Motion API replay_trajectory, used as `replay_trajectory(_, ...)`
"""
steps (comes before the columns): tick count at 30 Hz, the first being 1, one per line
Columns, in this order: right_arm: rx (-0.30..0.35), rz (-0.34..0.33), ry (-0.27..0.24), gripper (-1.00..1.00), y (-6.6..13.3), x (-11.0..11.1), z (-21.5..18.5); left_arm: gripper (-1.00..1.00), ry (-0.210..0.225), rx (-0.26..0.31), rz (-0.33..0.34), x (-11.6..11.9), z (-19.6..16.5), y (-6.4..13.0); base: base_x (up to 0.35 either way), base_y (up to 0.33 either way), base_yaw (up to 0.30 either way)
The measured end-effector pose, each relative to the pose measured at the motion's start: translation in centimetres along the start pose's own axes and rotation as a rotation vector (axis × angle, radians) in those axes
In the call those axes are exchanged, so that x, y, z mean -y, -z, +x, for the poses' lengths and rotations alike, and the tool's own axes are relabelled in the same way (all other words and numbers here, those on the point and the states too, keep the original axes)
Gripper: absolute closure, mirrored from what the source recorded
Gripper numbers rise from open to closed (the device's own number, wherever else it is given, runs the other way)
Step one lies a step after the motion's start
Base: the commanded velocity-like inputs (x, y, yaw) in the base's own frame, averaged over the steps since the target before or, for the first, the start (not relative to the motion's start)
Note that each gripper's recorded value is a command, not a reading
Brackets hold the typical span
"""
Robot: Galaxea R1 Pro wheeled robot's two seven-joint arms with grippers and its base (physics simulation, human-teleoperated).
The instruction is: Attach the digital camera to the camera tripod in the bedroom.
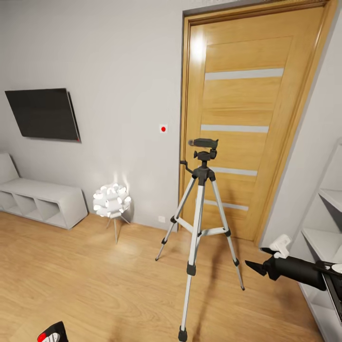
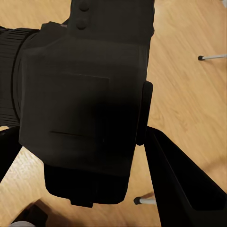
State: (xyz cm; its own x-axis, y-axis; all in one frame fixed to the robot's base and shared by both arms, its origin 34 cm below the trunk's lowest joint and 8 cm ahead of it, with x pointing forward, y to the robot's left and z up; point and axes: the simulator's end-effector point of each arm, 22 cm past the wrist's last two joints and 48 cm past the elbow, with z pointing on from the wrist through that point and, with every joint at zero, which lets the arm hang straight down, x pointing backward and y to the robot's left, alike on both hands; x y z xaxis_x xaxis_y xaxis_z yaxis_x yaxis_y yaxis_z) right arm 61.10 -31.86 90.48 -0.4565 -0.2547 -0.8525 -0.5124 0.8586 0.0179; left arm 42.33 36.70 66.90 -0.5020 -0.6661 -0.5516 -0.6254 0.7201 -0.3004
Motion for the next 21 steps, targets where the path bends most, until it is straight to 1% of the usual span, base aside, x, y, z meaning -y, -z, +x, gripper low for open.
replay_trajectory(2,-0.017,0.046,0.007,-1.0,0.1,0.9,0.1,1.0,0.0,-0.001,0.001,0.0,-0.1,0.4,0.0,0.0,0.0)
replay_trajectory(5,-0.038,0.094,0.014,-1.0,0.3,1.9,0.2,1.0,-0.002,0.002,0.005,0.0,-0.3,1.2,0.0,0.0,0.0)
replay_trajectory(13,-0.06,0.122,0.018,-1.0,1.0,2.5,-0.1,1.0,-0.004,0.004,0.009,0.3,-1.0,2.5,0.0,0.0,0.0)
replay_trajectory(14,-0.065,0.123,0.016,-1.0,1.1,2.5,0.1,1.0,-0.002,-0.001,0.023,0.5,-0.9,2.6,0.0,0.0,0.0)
replay_trajectory(15,-0.065,0.123,0.016,-1.0,1.2,2.5,-0.1,1.0,-0.004,-0.001,0.022,0.6,-1.0,2.7,0.0,0.0,0.0)
replay_trajectory(18,-0.068,0.122,0.014,-1.0,1.4,2.4,-0.3,1.0,-0.003,-0.004,0.057,1.5,-1.2,3.0,0.0,0.0,0.0)
replay_trajectory(19,-0.07,0.122,0.012,-1.0,1.4,2.3,-0.3,1.0,-0.003,-0.002,0.089,2.4,-1.7,3.0,0.0,0.0,0.0)
replay_trajectory(20,-0.071,0.122,0.011,-1.0,1.5,2.3,-0.4,1.0,-0.005,0.002,0.106,2.9,-2.2,3.1,0.0,0.0,0.0)
replay_trajectory(21,-0.076,0.124,0.007,-1.0,1.6,2.3,-0.3,1.0,0.013,0.001,0.168,4.7,-3.9,3.2,0.0,0.0,0.0)
